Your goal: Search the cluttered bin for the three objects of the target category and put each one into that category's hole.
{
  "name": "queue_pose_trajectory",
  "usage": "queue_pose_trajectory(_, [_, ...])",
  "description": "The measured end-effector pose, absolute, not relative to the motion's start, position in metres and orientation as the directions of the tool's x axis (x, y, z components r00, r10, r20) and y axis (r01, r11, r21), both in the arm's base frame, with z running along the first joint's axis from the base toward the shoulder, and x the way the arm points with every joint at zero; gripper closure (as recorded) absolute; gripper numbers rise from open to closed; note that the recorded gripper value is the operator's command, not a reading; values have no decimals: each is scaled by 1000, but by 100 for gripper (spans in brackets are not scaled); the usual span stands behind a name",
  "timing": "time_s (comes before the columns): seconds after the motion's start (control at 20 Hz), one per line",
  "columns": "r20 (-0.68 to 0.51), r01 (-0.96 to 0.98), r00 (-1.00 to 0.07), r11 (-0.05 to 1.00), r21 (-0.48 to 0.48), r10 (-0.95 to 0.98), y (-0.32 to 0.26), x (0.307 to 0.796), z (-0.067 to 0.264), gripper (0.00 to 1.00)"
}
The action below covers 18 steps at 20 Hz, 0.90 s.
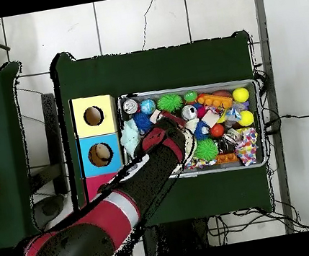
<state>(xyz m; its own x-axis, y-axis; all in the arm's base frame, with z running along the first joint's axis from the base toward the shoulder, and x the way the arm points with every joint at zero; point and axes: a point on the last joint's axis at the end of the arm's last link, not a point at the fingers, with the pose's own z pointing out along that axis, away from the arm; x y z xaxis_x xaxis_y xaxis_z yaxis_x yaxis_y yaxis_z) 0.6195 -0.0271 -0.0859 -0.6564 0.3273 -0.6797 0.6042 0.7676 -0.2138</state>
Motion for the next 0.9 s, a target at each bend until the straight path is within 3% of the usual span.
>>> queue_pose_trajectory(0.55, [-710, 612, -625, 769, -187, 325, -47, 623, -90, 100])
queue_pose_trajectory(0.75, [-785, 621, -516, 780, -68, 342, -47, 634, -102, 100])
queue_pose_trajectory(0.8, [-840, 618, -426, 787, 2, 336, -54, 636, -99, 100])
queue_pose_trajectory(0.9, [-864, 613, -381, 789, 30, 329, -59, 634, -96, 100])
